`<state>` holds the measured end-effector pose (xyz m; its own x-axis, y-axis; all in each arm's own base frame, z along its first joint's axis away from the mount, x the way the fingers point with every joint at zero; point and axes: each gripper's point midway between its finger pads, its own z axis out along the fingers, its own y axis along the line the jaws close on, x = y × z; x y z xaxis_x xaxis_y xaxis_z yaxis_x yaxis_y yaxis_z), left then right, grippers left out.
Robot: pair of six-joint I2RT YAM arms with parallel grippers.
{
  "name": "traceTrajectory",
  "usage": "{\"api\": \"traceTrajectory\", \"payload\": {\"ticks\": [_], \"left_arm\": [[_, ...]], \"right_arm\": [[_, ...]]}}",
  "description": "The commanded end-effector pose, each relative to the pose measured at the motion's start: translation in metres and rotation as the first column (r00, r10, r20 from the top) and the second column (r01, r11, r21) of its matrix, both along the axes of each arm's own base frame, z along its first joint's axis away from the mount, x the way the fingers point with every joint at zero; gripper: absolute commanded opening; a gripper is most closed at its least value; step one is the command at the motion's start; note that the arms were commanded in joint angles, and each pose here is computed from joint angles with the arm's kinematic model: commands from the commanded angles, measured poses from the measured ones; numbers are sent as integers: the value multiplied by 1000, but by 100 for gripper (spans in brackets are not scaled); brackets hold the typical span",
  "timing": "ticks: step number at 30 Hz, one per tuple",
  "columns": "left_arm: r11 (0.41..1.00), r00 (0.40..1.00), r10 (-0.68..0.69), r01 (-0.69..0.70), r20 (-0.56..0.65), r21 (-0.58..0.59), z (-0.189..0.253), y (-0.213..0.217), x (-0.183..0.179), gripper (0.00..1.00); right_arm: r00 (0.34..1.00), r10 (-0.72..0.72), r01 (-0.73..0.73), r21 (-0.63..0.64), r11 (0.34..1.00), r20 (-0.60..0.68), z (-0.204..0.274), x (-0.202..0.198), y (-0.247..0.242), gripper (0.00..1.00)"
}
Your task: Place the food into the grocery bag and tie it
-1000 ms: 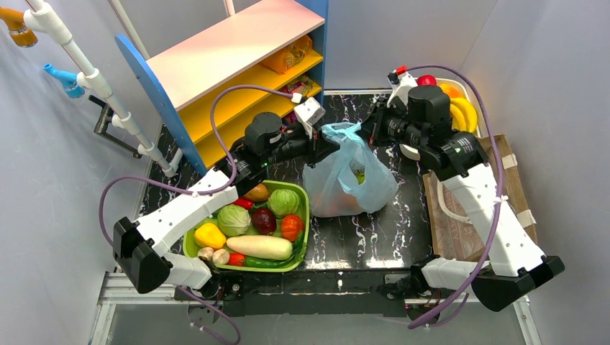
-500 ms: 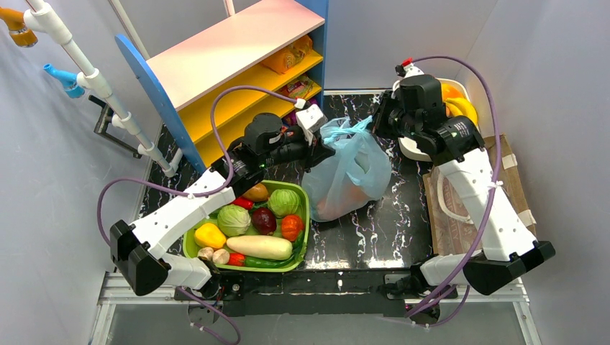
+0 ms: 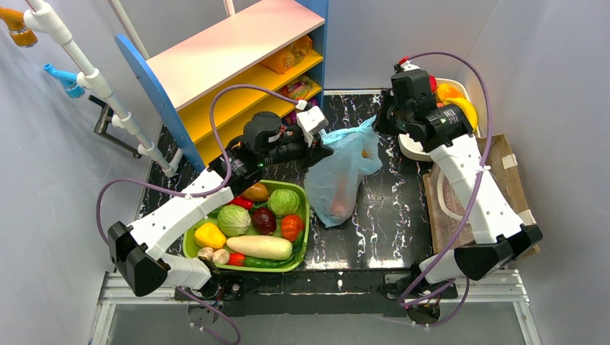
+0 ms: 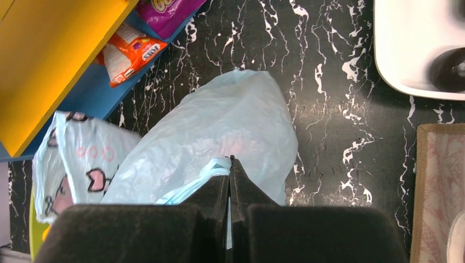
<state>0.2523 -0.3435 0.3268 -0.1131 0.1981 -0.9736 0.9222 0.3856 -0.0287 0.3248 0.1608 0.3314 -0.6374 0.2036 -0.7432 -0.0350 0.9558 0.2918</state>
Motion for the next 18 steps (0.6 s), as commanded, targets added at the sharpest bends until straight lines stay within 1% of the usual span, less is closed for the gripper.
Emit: {"api": "traceTrajectory", "payload": {"ticks": [1, 7, 10, 15, 18], "left_arm": [[999, 998, 10, -8, 57, -31, 29, 20, -10, 0], [997, 997, 70, -68, 29, -42, 14, 33, -7, 0], [996, 997, 83, -83, 2, -35, -4, 43, -12, 0], [994, 994, 105, -106, -36, -22, -35, 61, -26, 0], [992, 992, 122, -123, -34, -19, -50, 71, -32, 0]], "right_arm": [[990, -108, 112, -45, 993, 86, 24, 23, -34, 1], [986, -168, 168, -45, 985, 1, -4, 33, -57, 1], [978, -198, 196, -36, 980, -62, -31, 35, -72, 1], [961, -218, 211, -62, 976, -168, -82, 28, -85, 1], [949, -230, 217, -81, 973, -217, -111, 23, -89, 1]]}}
